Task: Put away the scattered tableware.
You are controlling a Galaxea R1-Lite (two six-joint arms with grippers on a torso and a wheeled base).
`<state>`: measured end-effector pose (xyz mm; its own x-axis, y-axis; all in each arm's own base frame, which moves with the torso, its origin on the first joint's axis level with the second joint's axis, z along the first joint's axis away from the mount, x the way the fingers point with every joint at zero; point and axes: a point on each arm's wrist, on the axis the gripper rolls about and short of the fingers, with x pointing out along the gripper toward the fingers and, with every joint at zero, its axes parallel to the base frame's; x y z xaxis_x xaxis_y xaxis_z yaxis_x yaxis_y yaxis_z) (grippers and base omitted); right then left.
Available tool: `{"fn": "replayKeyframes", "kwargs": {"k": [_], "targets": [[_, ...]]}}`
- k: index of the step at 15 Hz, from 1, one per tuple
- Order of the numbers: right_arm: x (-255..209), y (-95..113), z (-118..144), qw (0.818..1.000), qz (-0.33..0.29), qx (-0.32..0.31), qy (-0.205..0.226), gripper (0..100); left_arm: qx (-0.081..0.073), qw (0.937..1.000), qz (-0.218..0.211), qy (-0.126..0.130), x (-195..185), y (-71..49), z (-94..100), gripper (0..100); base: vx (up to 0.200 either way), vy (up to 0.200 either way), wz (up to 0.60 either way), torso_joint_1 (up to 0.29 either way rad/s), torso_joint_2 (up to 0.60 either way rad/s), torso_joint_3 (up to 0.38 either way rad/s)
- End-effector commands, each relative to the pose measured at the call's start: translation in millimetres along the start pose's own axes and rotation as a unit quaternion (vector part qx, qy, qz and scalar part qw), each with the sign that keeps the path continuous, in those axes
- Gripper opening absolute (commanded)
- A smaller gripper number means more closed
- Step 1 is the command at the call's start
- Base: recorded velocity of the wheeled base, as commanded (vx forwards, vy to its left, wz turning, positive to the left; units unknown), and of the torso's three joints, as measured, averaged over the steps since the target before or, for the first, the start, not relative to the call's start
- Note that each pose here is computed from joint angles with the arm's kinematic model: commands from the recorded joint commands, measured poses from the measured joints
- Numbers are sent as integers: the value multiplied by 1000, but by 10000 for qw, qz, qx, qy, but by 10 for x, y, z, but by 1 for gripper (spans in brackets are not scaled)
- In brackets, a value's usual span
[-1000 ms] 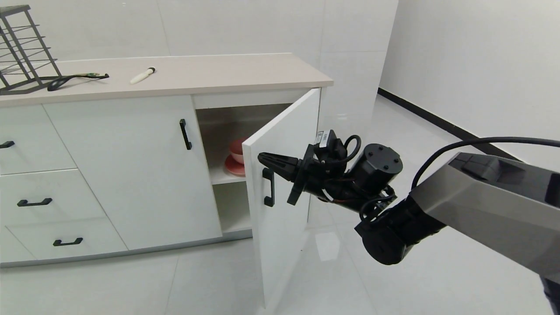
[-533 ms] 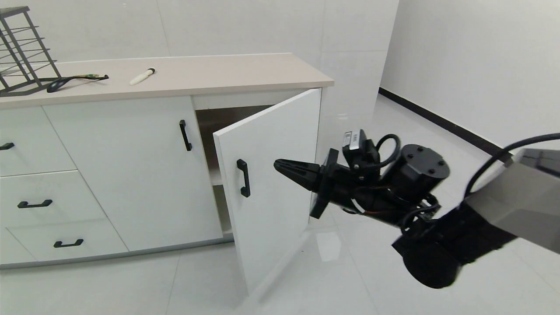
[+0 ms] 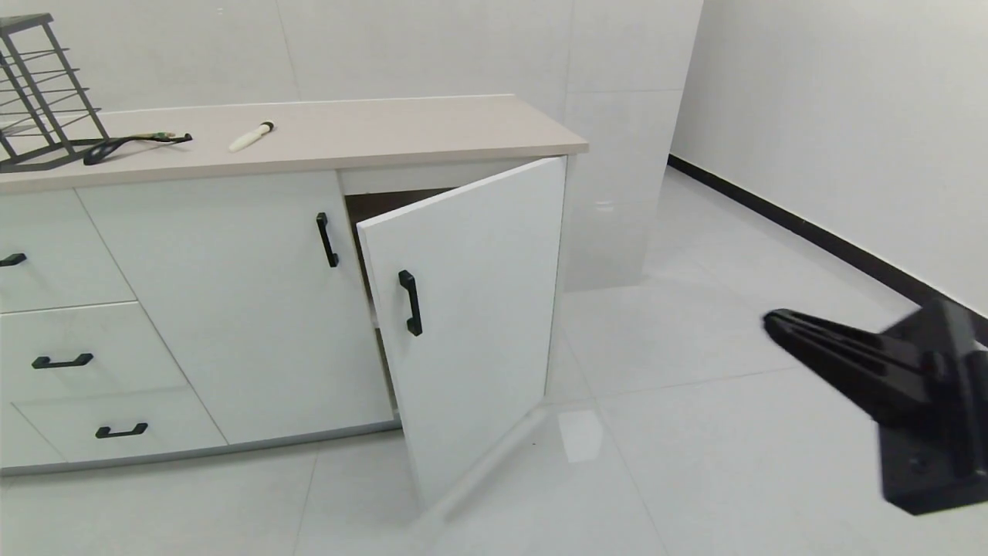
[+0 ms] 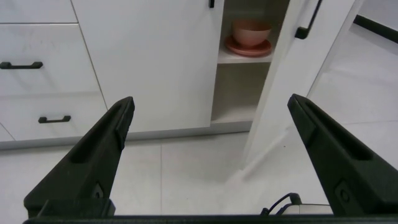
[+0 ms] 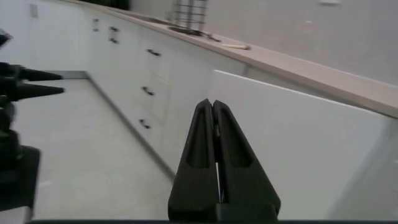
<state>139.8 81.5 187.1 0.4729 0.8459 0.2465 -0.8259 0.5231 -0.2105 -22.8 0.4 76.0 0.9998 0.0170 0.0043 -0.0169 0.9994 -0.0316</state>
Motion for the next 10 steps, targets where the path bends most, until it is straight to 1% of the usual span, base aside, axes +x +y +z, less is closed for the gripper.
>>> {"fn": "replayKeyframes", "kwargs": {"k": [1,2,3,6,7,8,9,10], "targets": [[-844,296,260,9868,-1424,-770,-105,0,4,10000,-1,-2,0,0,0,100,0,0,0,0,0,0],[-1025,472,293,9814,-1702,-888,-49,0,-4,10000,-1,-2,0,0,0,100,0,0,0,0,0,0],[-1115,584,285,9798,-1772,-927,-20,0,-4,10000,7,-2,0,0,0,100,0,0,0,0,0,0],[-1361,930,263,9709,-2034,-1250,-202,0,4,10000,-1,-2,0,0,0,100,0,0,0,0,0,0],[-1391,980,267,9697,-2060,-1294,-234,0,4,10000,-1,-2,0,0,0,100,0,0,0,0,0,0],[-1450,1071,246,9683,-2148,-1261,-173,0,4,10000,-1,-2,0,0,0,100,0,0,0,0,0,0],[-1463,1094,230,9677,-2192,-1236,-123,0,4,10000,-1,-2,0,0,0,100,0,0,0,0,0,0],[-1489,1149,168,9645,-2397,-1101,108,0,4,10000,-1,-2,0,0,0,100,0,0,0,0,0,0]]}}
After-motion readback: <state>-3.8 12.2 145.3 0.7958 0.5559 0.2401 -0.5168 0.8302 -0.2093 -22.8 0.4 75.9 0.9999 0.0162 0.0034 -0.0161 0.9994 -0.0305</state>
